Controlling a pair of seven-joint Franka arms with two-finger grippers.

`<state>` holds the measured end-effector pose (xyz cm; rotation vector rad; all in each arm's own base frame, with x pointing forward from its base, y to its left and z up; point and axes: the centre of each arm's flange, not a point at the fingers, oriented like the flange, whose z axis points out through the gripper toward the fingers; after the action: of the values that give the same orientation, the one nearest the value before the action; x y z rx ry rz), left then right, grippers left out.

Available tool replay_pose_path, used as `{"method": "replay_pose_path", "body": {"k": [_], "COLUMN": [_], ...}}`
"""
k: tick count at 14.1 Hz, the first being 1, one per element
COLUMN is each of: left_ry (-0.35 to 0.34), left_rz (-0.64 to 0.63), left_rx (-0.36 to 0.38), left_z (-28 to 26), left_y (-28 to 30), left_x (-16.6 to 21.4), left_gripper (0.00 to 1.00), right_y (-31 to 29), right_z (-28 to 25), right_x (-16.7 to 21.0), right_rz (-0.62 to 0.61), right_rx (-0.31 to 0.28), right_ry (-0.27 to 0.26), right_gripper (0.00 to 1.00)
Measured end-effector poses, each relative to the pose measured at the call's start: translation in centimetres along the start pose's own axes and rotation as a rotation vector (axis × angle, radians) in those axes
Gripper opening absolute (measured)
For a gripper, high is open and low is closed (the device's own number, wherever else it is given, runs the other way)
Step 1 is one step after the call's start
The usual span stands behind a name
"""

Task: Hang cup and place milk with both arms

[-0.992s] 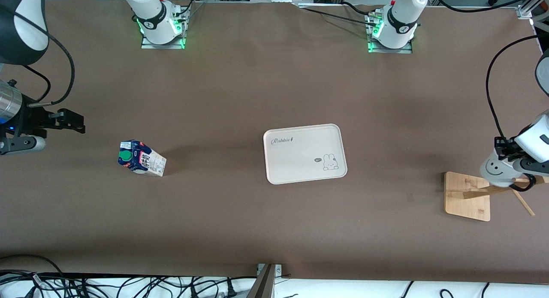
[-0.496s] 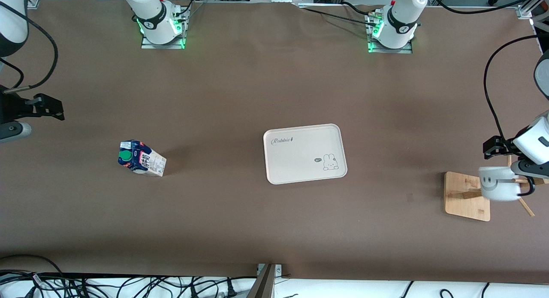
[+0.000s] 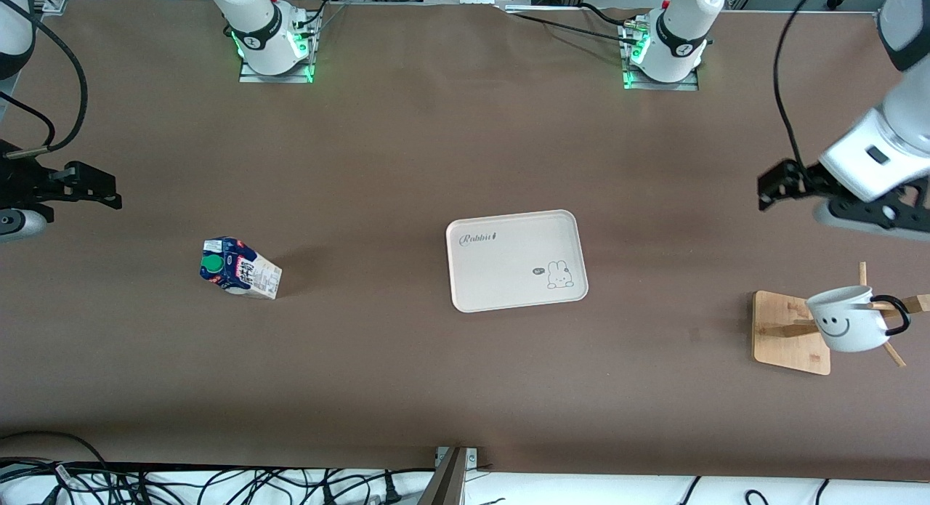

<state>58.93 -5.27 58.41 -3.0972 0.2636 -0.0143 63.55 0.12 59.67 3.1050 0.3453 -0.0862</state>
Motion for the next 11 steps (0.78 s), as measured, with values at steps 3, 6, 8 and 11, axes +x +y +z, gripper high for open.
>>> {"method": "replay_pose_path", "body": {"k": [3, 6, 8, 11], "left_ry": [-0.033, -0.041, -0.043, -0.043], "left_rz": [-0.02, -0.078, -0.113, -0.131], "left_rx": [-0.009, -0.012, -0.013, -0.013], "left_z": [0.8, 1.0, 1.1, 1.2], "left_y": [-0.8, -4.1, -6.0, -7.0], "left_x": [-2.6, -3.9, -4.4, -4.6], "left_gripper": [1.0, 1.0, 1.0, 1.0], "right_y": [0.0, 0.1, 0.3, 0.1], "right_z": [-0.2, -1.4, -1.9, -1.7], "right_x": [0.0, -0.9, -1.9, -2.7], "right_rz": [0.003, 0.01, 0.013, 0.033], "right_rx": [-0.001, -0.003, -0.011, 0.002], "right_ry": [0.004, 0.015, 0.012, 0.003], "right_gripper": [1.0, 1.0, 1.0, 1.0]}}
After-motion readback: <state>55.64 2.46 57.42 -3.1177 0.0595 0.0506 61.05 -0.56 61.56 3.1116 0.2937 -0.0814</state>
